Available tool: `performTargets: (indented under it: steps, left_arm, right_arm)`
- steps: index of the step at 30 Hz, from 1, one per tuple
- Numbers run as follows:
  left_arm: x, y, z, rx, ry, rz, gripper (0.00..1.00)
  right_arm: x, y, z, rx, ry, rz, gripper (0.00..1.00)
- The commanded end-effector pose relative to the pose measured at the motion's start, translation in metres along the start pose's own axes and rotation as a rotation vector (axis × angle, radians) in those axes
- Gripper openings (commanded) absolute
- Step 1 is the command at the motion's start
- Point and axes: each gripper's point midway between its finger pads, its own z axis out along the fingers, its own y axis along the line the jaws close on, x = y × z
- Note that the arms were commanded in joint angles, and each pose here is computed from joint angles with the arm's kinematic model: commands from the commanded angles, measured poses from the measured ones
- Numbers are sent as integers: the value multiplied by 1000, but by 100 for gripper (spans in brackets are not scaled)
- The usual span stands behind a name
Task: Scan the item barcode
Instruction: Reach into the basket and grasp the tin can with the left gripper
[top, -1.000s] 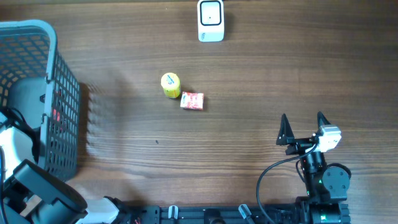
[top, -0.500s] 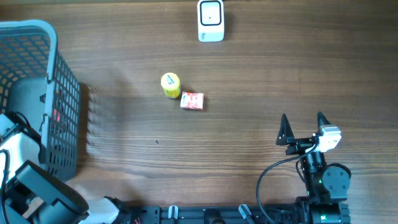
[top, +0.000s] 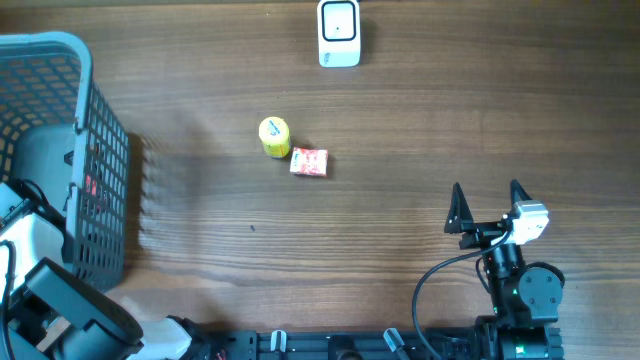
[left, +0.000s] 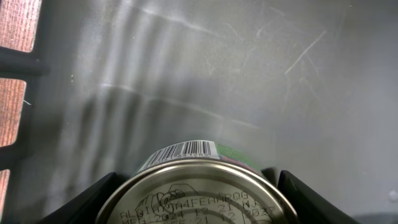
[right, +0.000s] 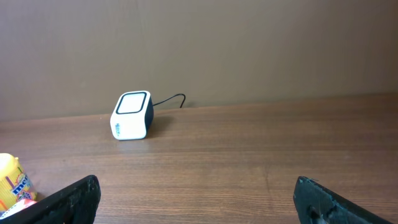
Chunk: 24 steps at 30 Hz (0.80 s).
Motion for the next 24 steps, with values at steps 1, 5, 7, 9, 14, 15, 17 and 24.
performTargets:
  steps: [1, 5, 7, 9, 14, 15, 17, 24]
  left_arm:
    - [28, 0, 6, 38, 125, -9, 57]
    - [22, -5, -4, 74, 104, -18, 57]
    - [18, -8, -12, 104, 92, -23, 58]
    - [17, -12, -20, 141, 90, -14, 58]
    - [3, -34, -70, 349, 47, -38, 62]
    - [0, -36, -78, 377, 36, -42, 62]
    - [-5, -39, -96, 440, 14, -51, 63]
    - [-17, -50, -156, 669, -50, -67, 67]
  right_arm:
    - [-1, -1, 0, 5, -4, 16, 100]
    - [-1, -1, 0, 6, -5, 15, 100]
    - [-1, -1, 0, 6, -5, 16, 100]
    - [-1, -1, 0, 6, -5, 16, 100]
    - [-1, -1, 0, 6, -5, 15, 100]
    - [-1, -1, 0, 6, -5, 15, 100]
    - [-1, -1, 0, 6, -5, 15, 100]
    - [-1, -1, 0, 6, -5, 16, 100]
